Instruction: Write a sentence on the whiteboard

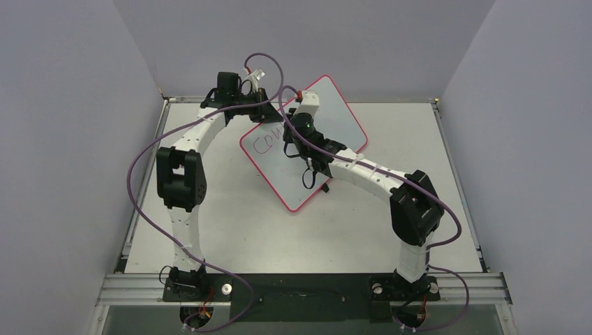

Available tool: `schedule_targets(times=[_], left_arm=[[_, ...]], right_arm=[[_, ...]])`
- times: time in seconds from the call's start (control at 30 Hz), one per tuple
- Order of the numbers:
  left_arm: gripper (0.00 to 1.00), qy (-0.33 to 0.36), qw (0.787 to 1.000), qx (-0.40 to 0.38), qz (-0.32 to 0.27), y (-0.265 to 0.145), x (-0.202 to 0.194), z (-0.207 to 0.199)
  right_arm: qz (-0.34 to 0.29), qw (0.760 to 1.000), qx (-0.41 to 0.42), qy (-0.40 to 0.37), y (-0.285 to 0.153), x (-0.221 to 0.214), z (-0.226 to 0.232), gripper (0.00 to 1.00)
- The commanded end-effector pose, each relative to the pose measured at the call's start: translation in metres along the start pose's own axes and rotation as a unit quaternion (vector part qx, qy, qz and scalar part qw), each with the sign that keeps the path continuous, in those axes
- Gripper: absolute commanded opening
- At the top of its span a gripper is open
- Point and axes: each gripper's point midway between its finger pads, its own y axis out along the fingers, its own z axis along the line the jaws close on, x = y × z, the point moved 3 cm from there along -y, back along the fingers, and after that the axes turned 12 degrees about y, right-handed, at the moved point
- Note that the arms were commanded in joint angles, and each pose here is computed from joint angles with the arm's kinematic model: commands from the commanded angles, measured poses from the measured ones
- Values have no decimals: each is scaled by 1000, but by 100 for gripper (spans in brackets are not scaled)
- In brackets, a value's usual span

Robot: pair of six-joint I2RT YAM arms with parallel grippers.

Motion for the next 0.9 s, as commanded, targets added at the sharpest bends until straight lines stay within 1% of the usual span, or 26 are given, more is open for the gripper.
schedule_targets(times=[0.0, 0.37, 0.57, 0.7, 0.87], left_arm=[[0, 63, 997, 26, -41, -11, 26, -13], [0, 66, 997, 25, -43, -13, 27, -15], [0, 66, 997, 24, -42, -12, 26, -14], [0, 64, 997, 25, -41, -11, 26, -12], [0, 64, 997, 31, -43, -12, 26, -11]], right_arm=[[-11, 1000, 6, 8, 8, 14, 5, 0], [-14, 1000, -8, 10, 18, 20, -6, 0], [-12, 1000, -3, 8, 19, 22, -5, 0], [-20, 1000, 10, 8, 10, 32, 1, 0], [-39, 999, 27, 13, -17, 51, 7, 0]])
